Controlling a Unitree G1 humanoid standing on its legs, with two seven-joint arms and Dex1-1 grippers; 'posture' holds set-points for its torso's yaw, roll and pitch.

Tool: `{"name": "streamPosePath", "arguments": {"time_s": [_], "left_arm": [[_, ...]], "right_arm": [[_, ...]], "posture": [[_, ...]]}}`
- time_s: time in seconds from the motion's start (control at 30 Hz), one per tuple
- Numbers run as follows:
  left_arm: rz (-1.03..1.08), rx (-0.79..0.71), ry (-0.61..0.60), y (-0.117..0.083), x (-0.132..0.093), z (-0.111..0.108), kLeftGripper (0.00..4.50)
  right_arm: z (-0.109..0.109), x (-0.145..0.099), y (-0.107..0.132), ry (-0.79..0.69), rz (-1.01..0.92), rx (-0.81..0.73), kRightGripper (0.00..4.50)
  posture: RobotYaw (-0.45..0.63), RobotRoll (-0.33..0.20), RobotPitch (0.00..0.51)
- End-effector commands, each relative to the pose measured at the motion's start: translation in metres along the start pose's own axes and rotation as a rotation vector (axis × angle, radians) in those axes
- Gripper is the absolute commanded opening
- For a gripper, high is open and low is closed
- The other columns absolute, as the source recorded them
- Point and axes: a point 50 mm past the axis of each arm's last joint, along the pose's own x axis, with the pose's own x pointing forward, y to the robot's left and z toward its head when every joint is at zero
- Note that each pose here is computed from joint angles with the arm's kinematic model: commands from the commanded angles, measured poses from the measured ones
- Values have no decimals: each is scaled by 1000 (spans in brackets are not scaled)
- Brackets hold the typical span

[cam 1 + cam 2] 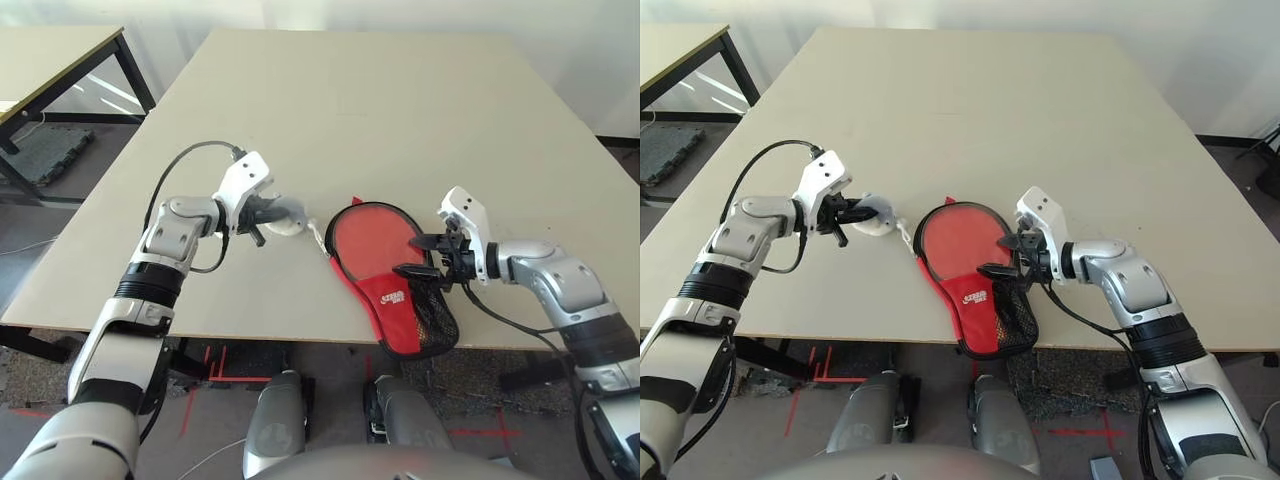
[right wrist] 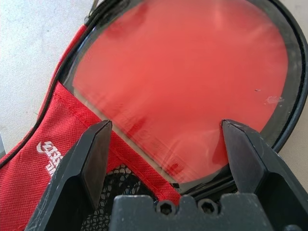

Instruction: Store the ping-pong paddle in its case and zip it.

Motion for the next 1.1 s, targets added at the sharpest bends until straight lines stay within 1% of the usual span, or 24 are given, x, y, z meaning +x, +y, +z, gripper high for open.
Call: {"name": "streamPosePath", "arguments": {"time_s": [0.03, 0.17, 0.3, 0.43, 0.53, 0.73, 0.87, 0.97, 1.1], "left_arm": [[51, 67, -14, 8, 5, 12, 171], [79, 119, -50, 13, 13, 29, 166], [82, 191, -70, 15, 19, 40, 163], [113, 281, -50, 18, 25, 46, 162], [180, 363, -27, 19, 38, 57, 162], [210, 448, -21, 9, 57, 73, 162], [220, 469, -37, 3, 65, 82, 162], [240, 490, -70, -4, 73, 98, 162], [262, 543, -87, -13, 82, 110, 162]], "right_arm": [[-24, 7, 4, 89, 9, 81, 4500], [-29, 8, 6, 102, 8, 98, 4500], [-32, 8, 8, 105, 6, 107, 4500], [-32, 9, 11, 79, 1, 106, 4500], [-36, 13, 18, 76, 16, 126, 4500], [-36, 13, 20, 70, 12, 131, 4500], [-36, 11, 21, 68, 7, 134, 4500], [-38, 10, 23, 67, 2, 141, 4500], [-39, 10, 28, 58, 0, 154, 4500]], "posture": [[89, 0, 82], [82, 0, 88], [76, 0, 94], [66, 0, 102], [59, 0, 109], [37, 0, 117], [20, 0, 123], [11, 0, 126], [-20, 0, 135]]}}
